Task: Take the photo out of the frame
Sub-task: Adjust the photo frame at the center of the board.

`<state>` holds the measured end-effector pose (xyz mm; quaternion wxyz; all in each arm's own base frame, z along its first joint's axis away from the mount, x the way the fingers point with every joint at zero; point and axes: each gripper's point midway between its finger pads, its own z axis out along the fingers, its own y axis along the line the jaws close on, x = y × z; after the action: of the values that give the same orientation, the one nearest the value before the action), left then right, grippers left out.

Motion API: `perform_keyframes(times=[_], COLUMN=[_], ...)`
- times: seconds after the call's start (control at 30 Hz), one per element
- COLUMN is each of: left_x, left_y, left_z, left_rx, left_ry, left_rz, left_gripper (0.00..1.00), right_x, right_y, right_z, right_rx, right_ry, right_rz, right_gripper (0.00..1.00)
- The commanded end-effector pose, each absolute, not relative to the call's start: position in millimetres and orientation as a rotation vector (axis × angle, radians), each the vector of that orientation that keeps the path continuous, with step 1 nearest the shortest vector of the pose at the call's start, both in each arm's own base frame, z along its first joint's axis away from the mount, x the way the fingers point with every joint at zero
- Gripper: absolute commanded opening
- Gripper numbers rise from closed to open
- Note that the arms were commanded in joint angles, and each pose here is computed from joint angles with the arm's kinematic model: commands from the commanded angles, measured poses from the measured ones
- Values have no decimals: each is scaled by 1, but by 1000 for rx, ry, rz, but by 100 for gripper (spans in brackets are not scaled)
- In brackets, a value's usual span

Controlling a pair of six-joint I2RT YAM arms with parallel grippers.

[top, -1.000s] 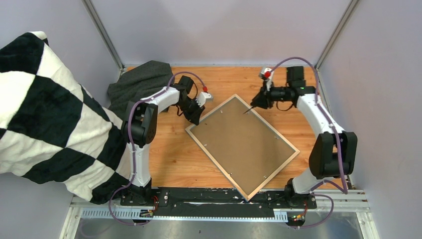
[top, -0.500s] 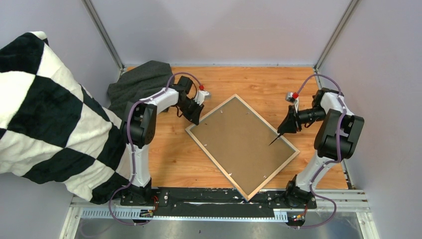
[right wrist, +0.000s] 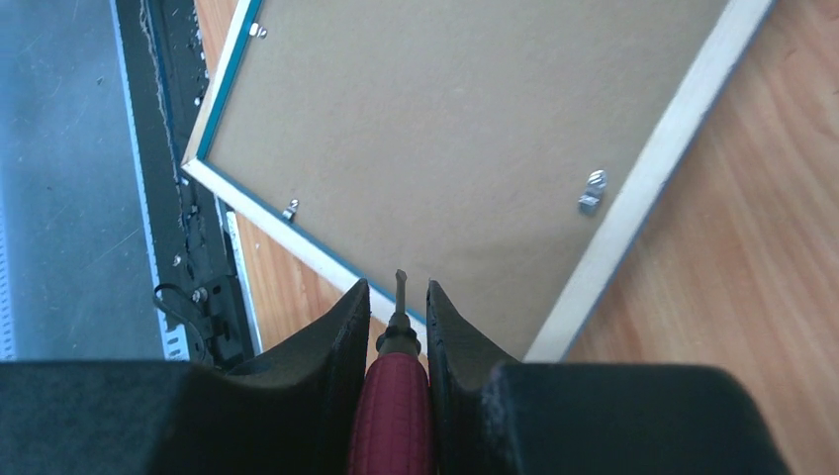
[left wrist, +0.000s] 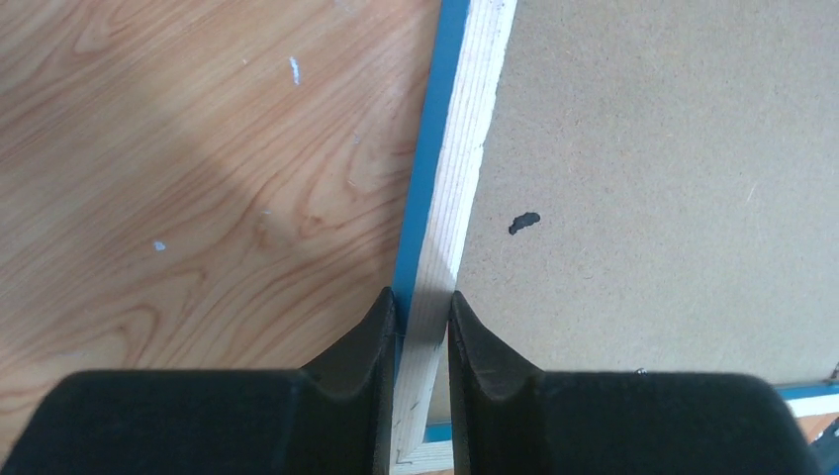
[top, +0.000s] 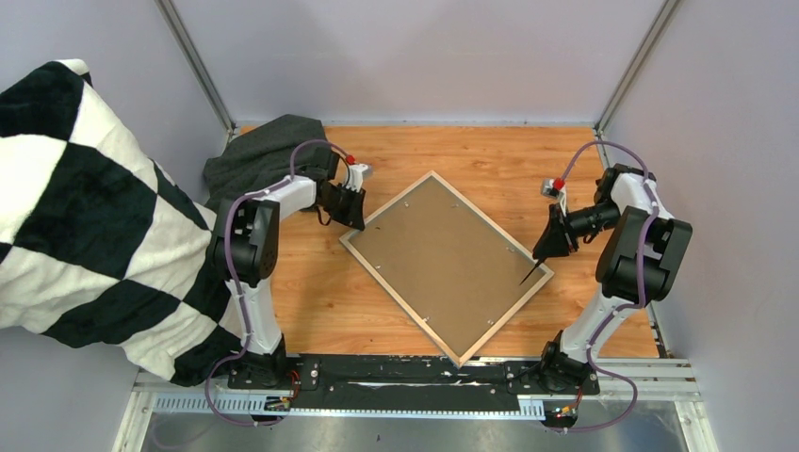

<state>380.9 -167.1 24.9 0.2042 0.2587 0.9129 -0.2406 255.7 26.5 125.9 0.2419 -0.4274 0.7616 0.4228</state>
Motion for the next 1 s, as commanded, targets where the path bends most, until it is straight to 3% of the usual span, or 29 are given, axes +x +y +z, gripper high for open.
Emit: perform_keyframes(times=[0.0, 0.23, 0.97], left_x=[388, 395, 386], left_y=[-145, -135, -155], left_z=[8, 23, 18], left_rx=[494, 316, 317], left_ry=[2604, 2516, 2507], left_rz=[-560, -584, -768], left_gripper=[0, 0, 0], right_x=[238, 246, 252], right_y=[24, 26, 66], right_z=[126, 125, 116], right_rx=[-1158, -1129, -1074], right_ry=[2146, 2124, 2131], right_rz=[1165, 1141, 1399], right_gripper=[0, 0, 0])
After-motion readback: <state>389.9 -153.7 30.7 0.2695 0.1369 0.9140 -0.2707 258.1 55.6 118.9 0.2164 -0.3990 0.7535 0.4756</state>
